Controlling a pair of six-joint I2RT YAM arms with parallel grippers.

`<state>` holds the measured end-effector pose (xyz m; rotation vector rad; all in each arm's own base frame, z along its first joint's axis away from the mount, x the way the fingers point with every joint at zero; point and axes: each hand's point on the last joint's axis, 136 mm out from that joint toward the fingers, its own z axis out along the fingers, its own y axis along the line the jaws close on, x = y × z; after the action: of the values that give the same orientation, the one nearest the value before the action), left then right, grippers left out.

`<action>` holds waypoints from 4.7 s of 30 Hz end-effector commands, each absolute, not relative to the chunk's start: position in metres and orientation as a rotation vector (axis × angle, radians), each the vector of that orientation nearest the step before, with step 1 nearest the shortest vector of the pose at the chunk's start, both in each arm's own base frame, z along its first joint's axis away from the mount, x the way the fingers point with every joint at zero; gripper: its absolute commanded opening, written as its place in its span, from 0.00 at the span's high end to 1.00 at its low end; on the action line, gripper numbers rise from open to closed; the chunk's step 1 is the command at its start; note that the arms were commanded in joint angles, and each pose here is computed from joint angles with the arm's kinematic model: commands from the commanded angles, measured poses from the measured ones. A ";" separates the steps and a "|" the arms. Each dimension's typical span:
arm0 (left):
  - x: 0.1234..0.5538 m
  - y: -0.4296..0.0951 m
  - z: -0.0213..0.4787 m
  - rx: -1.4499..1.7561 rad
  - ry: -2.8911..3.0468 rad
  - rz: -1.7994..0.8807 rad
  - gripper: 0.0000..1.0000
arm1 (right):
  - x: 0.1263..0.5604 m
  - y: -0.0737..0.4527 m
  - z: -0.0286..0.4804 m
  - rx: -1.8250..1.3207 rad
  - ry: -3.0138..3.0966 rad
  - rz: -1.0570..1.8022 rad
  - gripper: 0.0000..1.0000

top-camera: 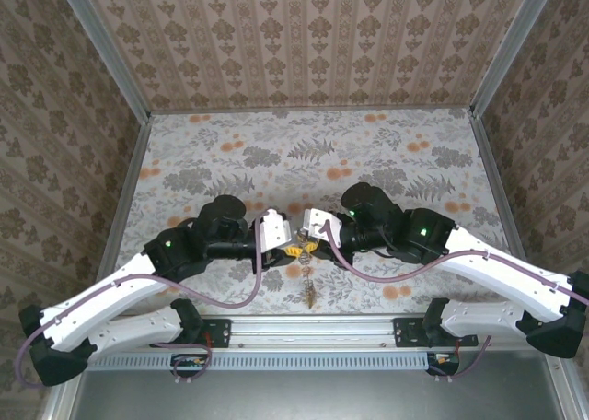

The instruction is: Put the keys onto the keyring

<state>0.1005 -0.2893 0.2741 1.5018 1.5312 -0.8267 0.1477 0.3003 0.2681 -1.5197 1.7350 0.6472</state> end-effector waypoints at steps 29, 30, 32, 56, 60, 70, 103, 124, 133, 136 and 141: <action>0.073 -0.284 0.331 1.403 1.243 -1.094 1.00 | 0.125 0.311 0.309 -1.424 1.500 0.867 0.85; 0.074 -0.284 0.332 1.395 1.236 -1.096 1.00 | 0.124 0.310 0.311 -1.417 1.484 0.874 0.89; 0.075 -0.283 0.334 1.375 1.224 -1.100 1.00 | 0.124 0.309 0.313 -1.406 1.469 0.868 0.97; 0.102 -0.299 0.285 1.535 1.463 -0.826 1.00 | 0.144 0.309 0.296 -1.509 1.614 0.686 1.00; 0.097 -0.299 0.288 1.525 1.443 -0.867 1.00 | 0.143 0.310 0.297 -1.505 1.599 0.699 1.00; 0.081 -0.286 0.328 1.390 1.285 -1.092 1.00 | 0.126 0.307 0.312 -1.394 1.492 0.852 0.77; 0.091 -0.277 0.316 1.419 1.379 -0.974 0.87 | 0.145 0.299 0.312 -1.330 1.511 0.754 1.00; 0.090 -0.289 0.309 1.504 1.374 -0.891 1.00 | 0.144 0.304 0.296 -1.432 1.598 0.730 1.00; 0.083 -0.280 0.340 1.392 1.247 -1.079 1.00 | 0.124 0.299 0.305 -1.413 1.507 0.849 0.88; 0.080 -0.278 0.346 1.377 1.211 -1.122 1.00 | 0.122 0.297 0.308 -1.402 1.500 0.861 0.87; 0.077 -0.278 0.349 1.365 1.182 -1.156 1.00 | 0.121 0.297 0.310 -1.388 1.490 0.878 0.86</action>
<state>0.0815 -0.2816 0.3220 1.4158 1.2822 -1.1109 0.1290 0.3016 0.3119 -1.3813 1.4843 0.8371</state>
